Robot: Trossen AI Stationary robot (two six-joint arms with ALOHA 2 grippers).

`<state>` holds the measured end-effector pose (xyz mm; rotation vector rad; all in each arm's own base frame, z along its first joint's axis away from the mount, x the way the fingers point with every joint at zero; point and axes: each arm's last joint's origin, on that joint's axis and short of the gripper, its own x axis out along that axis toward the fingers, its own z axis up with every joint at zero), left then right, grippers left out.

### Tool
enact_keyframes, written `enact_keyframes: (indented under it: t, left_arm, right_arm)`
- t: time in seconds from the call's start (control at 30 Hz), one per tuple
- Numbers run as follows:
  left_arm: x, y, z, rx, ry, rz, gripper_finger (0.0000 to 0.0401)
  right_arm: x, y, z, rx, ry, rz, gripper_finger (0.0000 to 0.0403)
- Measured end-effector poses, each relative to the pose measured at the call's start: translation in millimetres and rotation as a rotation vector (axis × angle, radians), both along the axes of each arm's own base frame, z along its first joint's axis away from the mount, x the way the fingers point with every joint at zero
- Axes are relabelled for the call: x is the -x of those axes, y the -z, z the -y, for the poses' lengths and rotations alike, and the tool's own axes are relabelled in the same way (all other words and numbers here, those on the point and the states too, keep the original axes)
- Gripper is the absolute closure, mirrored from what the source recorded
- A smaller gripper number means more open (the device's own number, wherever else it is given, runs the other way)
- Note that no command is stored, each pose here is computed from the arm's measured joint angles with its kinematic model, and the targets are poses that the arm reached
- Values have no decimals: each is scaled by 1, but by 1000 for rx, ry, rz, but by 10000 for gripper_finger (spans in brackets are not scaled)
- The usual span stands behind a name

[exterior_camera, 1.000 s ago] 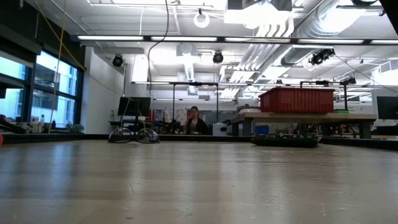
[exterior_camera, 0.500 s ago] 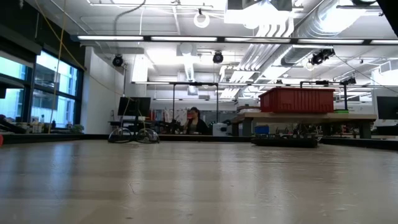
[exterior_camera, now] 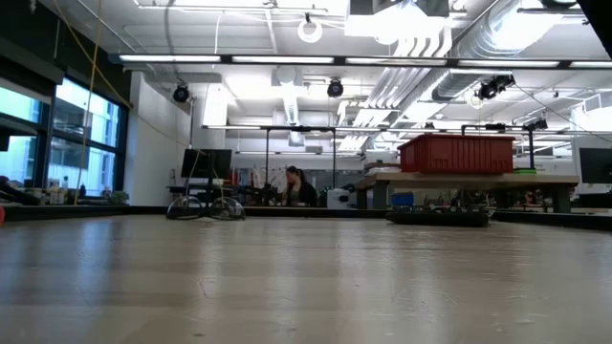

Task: Coil cords
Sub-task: Coil the black wire on the black spool

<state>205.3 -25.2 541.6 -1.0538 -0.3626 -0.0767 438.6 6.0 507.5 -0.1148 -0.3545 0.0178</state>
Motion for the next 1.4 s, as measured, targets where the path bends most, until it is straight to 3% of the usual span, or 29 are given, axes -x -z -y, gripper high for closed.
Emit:
enact_keyframes:
  t: [0.23, 0.53, 0.97, 1.1, 1.23, 1.4]
  left_arm:
    - [3, -1, 3, 95, 141, 19, 400]
    - [14, -1, 9, 40, 352, -14, 400]
    - [47, 14, 3, 23, 331, -240, 400]
    - [54, 14, 1, 23, 305, -247, 400]
    - [59, 12, 0, -6, 289, -230, 400]
    - [67, 10, -5, -121, 180, -213, 401]
  right_arm:
    - [1, -2, 4, 38, 103, 26, 403]
    - [2, -4, 18, 89, 183, 36, 403]
    - [11, -10, 45, 145, 264, 31, 403]
    - [23, -15, 49, 159, 269, -50, 403]
    - [42, -12, 48, 159, 250, -261, 403]
    - [59, 0, 44, 47, 144, -494, 399]
